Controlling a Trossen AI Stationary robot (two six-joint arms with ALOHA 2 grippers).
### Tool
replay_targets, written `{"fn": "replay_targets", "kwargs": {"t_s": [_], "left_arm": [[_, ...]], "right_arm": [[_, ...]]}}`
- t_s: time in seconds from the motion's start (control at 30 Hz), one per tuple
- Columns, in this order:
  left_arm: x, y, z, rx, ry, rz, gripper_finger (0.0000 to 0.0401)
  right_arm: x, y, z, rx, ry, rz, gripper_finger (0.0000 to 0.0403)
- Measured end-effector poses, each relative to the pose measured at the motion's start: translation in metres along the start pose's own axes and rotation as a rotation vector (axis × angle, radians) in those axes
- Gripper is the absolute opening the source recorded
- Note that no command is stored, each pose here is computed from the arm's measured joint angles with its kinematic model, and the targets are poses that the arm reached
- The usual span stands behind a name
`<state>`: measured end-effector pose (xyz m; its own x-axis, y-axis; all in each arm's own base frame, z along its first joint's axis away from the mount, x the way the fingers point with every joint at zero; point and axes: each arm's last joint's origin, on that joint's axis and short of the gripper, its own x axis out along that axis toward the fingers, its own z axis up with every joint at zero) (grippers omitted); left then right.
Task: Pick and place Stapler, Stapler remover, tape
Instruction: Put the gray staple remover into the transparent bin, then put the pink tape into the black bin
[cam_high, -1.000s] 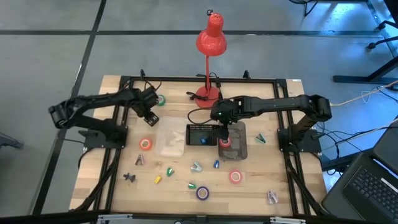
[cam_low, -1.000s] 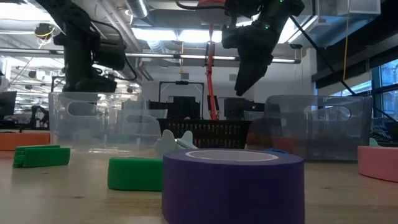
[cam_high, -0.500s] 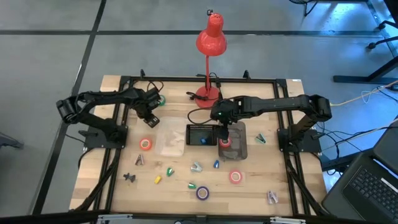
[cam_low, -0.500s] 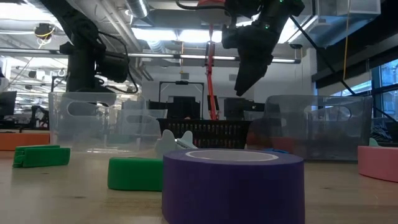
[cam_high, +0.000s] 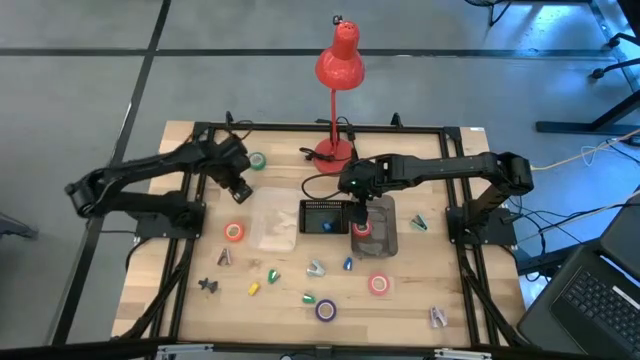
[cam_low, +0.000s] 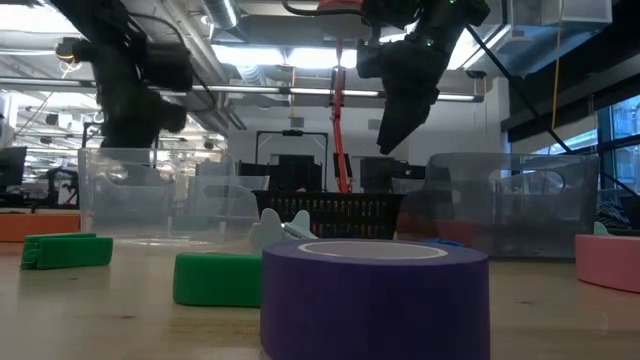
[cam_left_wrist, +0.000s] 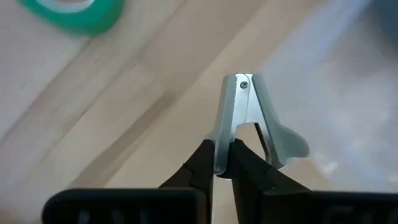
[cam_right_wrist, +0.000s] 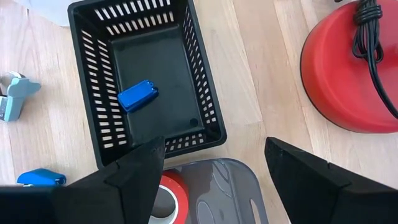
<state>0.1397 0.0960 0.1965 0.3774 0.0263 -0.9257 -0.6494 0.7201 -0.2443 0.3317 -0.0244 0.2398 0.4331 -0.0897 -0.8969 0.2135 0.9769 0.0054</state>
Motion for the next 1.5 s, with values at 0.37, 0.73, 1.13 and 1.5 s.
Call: {"fn": "replay_targets", "kwargs": {"t_s": [0.37, 0.73, 1.13, 1.5], "left_arm": [[-0.05, -0.023, 0.007, 0.128, -0.293, -0.26, 0.0023], [0.01, -0.078, 0.014, 0.285, -0.055, -0.324, 0.0023], [0.041, -0.079, 0.018, 0.32, -0.017, -0.107, 0.0023], [0.042, -0.079, 0.02, 0.409, -0.048, -0.073, 0.0157]], "right_arm": [[0.0, 0.0, 0.001, 0.002, -0.006, 0.001, 0.0278], [0.0, 0.0, 0.001, 0.015, -0.007, 0.001, 0.0278], [0.0, 0.0, 0.001, 0.015, -0.006, 0.001, 0.0278], [0.0, 0.0, 0.001, 0.018, -0.006, 0.001, 0.0278]]}}
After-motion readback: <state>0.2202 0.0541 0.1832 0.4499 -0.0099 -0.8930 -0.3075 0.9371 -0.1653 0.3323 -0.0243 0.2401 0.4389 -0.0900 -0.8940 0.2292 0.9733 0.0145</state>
